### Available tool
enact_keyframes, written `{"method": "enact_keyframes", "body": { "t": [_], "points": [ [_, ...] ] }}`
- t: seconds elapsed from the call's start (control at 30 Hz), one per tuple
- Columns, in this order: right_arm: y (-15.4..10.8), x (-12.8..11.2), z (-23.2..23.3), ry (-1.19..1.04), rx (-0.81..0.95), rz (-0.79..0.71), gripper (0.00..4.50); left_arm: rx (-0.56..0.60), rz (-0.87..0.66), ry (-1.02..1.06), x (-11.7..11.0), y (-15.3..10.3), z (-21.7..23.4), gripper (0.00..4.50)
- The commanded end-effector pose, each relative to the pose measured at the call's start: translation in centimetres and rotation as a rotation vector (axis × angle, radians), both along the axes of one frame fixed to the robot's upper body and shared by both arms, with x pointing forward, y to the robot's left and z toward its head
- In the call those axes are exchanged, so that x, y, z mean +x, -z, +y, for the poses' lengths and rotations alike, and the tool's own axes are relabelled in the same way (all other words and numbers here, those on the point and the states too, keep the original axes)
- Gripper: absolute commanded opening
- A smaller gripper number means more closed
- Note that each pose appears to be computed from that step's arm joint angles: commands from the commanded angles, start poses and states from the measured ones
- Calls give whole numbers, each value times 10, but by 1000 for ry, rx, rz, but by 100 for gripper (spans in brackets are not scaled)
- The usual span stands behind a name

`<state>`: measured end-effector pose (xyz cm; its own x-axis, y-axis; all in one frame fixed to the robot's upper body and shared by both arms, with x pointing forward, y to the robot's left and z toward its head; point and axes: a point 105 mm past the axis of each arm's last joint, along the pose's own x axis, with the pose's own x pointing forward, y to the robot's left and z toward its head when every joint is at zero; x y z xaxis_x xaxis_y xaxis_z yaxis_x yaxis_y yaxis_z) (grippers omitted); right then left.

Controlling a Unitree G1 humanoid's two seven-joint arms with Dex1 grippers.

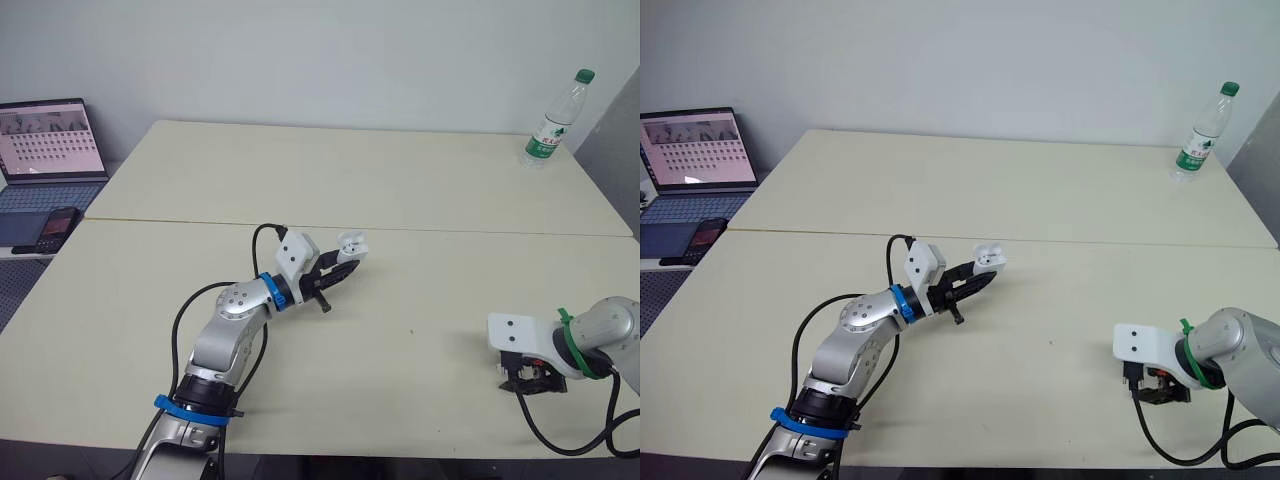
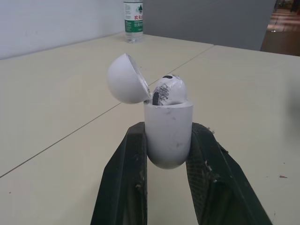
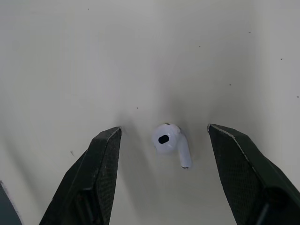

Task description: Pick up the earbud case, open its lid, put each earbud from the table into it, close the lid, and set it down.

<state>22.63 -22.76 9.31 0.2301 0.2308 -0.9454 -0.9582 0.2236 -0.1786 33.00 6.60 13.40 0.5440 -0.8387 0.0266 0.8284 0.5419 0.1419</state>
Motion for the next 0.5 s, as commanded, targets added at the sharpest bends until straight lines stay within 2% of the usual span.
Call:
{"method": "enact_keyframes", "body": {
  "t": [0.03, 0.17, 0.5],
  "points": [
    [-5, 3, -3, -26, -30, -19, 268, -15, -65, 9, -2, -16, -1, 74],
    [-4, 4, -5, -24, -34, -22, 142, -13, -66, 8, -1, -16, -1, 74],
    [-3, 3, -4, -30, -34, -19, 142, -8, -67, 8, -2, -16, 0, 74]
  ]
}}
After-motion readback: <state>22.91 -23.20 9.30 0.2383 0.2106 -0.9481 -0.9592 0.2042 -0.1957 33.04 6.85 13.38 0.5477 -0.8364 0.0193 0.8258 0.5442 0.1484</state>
